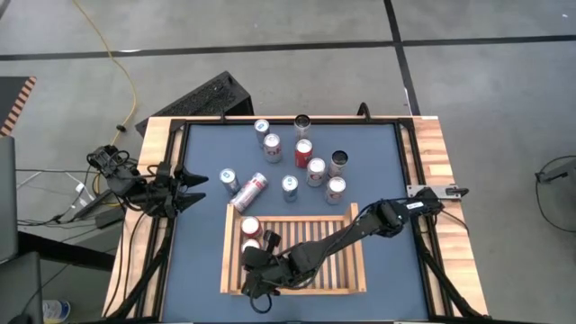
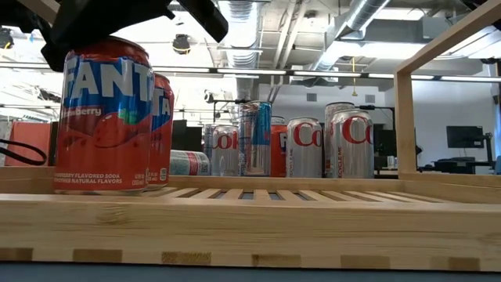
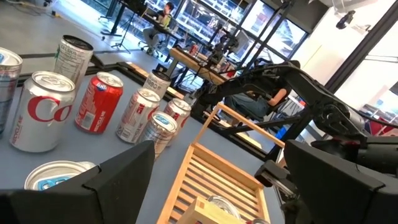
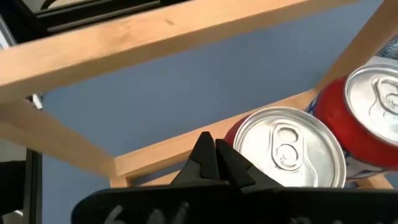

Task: Place canned beverage on shelf
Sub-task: Adjust the red soda can on the shelf

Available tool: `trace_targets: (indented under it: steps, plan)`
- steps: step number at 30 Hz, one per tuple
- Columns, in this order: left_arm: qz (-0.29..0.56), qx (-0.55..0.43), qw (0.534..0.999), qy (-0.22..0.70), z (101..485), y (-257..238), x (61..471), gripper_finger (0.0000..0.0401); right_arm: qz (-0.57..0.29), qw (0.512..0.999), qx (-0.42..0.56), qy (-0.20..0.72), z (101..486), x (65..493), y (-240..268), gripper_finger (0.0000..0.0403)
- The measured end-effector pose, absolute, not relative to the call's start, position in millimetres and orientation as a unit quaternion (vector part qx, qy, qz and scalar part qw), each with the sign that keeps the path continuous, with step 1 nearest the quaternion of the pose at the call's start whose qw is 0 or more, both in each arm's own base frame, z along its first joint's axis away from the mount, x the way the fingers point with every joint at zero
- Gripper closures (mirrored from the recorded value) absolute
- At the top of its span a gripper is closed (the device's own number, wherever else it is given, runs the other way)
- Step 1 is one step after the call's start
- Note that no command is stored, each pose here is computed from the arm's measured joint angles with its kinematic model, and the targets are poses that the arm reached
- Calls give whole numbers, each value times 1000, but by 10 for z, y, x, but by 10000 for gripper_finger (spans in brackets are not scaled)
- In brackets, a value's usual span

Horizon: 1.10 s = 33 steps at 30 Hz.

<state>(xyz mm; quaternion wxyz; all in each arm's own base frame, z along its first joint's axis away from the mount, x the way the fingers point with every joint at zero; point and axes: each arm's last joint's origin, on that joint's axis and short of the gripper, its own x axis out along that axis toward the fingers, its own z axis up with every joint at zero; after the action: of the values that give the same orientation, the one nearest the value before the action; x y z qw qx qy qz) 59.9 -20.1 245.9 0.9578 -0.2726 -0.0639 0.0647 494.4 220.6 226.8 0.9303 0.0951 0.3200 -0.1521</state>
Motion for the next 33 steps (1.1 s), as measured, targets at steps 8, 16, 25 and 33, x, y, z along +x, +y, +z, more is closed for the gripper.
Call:
trace_targets:
  steps: [8, 16, 25, 33]
  plan:
    - [65, -273, 958, -64, 2459, -202, 599, 53, -134, 951, 58, 272, 2382, 4979, 2277, 403]
    - [64, -273, 958, -64, 2459, -201, 599, 53, -148, 929, 50, 337, 2480, 4574, 2550, 403]
    - [65, -270, 959, -61, 2453, -202, 599, 53, -246, 889, 71, 379, 2146, 4512, 2391, 403]
    - [65, -270, 959, -61, 2453, -202, 599, 53, -232, 885, 75, 397, 1988, 4645, 2200, 403]
